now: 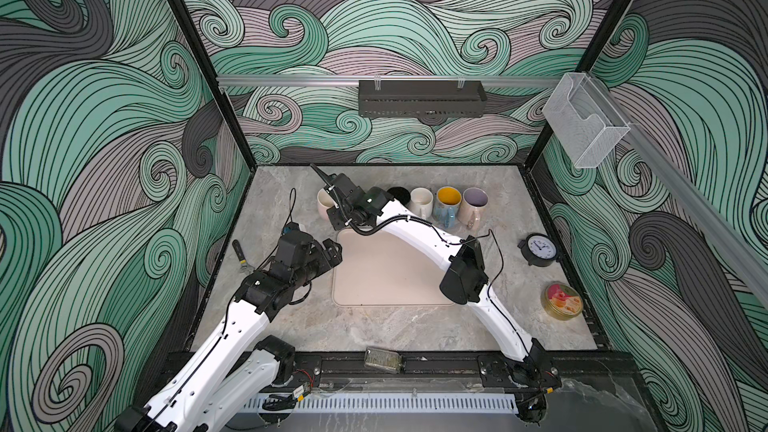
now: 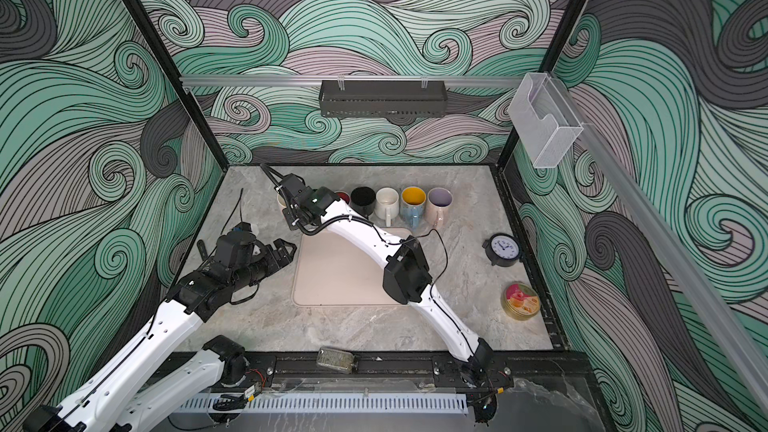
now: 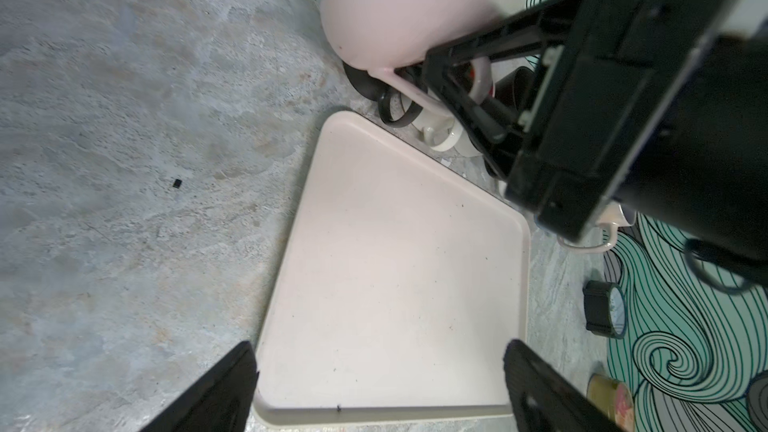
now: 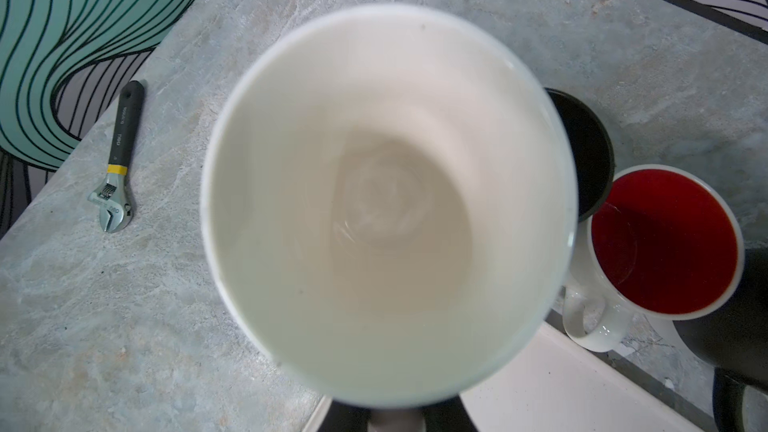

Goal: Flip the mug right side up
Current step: 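Lower the pink mug upright at the row's near end with the right gripper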

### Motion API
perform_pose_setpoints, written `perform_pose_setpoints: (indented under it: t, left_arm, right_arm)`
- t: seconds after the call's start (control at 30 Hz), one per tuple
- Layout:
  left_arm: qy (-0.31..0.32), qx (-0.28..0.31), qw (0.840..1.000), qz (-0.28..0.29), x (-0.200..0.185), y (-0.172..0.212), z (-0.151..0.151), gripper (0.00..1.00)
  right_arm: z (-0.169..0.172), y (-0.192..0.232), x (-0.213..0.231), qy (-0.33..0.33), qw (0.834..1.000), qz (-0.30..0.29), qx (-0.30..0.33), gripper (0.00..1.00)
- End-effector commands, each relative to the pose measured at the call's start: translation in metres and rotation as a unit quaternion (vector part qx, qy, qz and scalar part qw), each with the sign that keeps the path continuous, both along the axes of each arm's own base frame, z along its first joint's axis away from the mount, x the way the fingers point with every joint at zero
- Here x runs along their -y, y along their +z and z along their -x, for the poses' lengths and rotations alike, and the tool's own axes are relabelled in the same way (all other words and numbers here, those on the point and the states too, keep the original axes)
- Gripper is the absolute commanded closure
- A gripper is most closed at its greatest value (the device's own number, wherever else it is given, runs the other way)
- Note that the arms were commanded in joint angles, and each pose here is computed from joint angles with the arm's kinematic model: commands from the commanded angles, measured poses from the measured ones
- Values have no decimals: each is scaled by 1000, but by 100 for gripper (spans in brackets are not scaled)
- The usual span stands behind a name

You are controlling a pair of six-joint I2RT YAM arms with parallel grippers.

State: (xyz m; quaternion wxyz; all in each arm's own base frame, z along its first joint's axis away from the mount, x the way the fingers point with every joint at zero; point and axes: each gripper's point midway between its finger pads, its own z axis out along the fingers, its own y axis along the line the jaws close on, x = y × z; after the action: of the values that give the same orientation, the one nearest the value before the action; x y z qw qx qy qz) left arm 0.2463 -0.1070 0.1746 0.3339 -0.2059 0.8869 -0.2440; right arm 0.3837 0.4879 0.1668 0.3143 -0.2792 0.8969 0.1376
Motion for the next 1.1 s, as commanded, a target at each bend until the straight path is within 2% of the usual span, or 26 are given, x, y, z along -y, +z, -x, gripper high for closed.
perform_pose_setpoints:
  t: [0.0,0.23,1.07]
  left_arm:
    - [-12,1,999,32,9,-1,8,6]
    - [-20,8,999,42,13,-3,11,6]
    - [-32,9,999,38,19,-11,5,7]
  right_arm:
    - [-13,19,-7,-4,999,-17,37,100]
    - [-22,-4,-23,0,999,-21,38,100]
    - [-41,-51,-17,-31,999,-2,25,100]
